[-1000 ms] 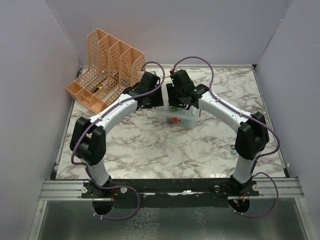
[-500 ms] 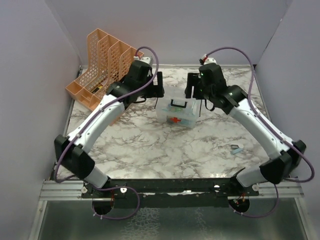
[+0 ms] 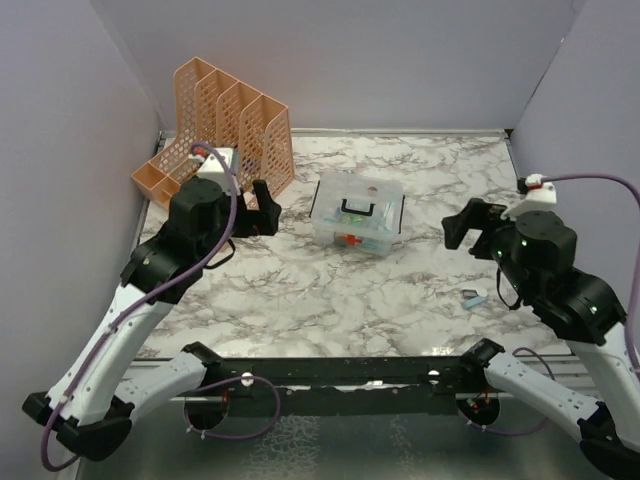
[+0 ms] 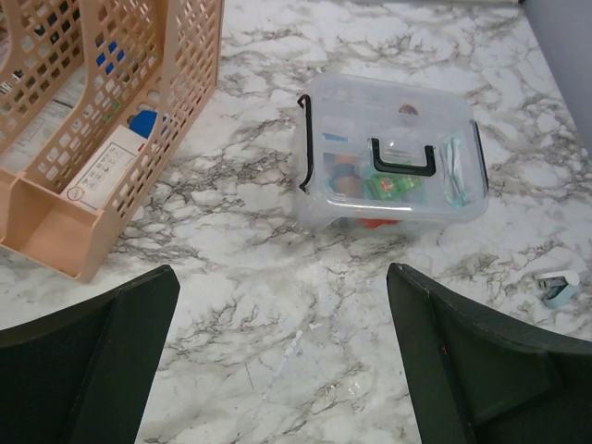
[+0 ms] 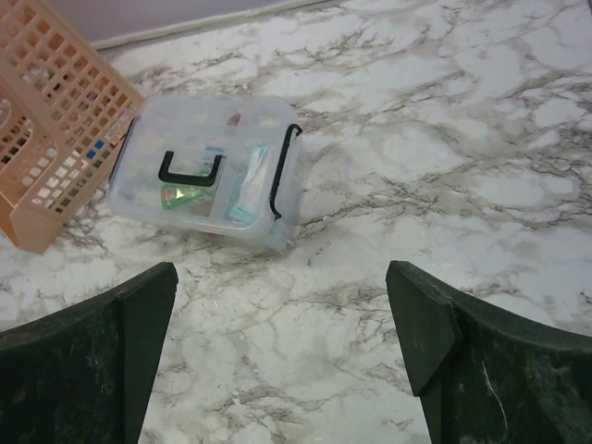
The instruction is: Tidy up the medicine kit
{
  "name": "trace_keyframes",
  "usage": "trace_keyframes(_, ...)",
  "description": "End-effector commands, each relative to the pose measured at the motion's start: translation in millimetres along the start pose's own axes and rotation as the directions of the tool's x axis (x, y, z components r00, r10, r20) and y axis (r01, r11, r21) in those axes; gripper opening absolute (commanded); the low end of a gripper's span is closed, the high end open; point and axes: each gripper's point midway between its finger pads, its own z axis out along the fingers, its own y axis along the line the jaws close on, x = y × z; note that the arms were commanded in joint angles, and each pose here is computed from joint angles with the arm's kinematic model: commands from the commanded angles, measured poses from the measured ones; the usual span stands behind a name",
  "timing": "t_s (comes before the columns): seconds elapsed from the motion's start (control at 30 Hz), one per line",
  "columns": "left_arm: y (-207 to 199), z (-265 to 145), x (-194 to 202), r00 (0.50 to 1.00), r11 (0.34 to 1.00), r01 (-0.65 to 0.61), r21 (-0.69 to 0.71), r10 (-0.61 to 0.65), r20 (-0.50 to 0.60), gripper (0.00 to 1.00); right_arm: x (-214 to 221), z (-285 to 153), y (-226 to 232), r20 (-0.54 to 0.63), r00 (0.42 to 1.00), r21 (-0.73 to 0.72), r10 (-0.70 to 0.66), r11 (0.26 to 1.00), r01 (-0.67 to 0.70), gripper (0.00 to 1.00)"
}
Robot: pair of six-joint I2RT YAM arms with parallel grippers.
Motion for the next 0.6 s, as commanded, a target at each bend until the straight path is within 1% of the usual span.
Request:
trace_keyframes(0.0,11,-46,-26,0.987,1.000,0.003,0.001,-0.003,0.158,0.99,-9,-32,-29,0.022,0.999,0.091,0.025,0.995,-0.027,0.98)
trace_keyframes(0.13,20,-89,-44,0.961,1.000,0.009,0.007,-0.011,0.276,0.99,-20,-56,-44,0.068,0.997,0.103,0.039,0.994,-0.046,1.00)
trace_keyframes(0.23,27,-119,-53,0.939,1.000,0.013,0.016,-0.017,0.344,0.99,-32,-77,-50,0.113,0.991,0.082,0.070,0.993,-0.079,1.00)
trace_keyframes(0.3,28,-133,-54,0.927,0.999,0.012,0.033,-0.023,0.373,0.99,-35,-87,-52,0.122,0.989,0.065,0.078,0.994,-0.086,1.00)
trace_keyframes(0.4,31,-144,-52,0.917,0.999,0.013,0.046,-0.030,0.398,0.99,-31,-97,-57,0.114,0.990,0.058,0.077,0.995,-0.084,1.00)
trace_keyframes(0.57,29,-143,-43,0.923,0.997,0.020,0.072,-0.046,0.382,0.99,-17,-98,-57,0.074,0.995,0.035,0.072,0.997,-0.075,1.00)
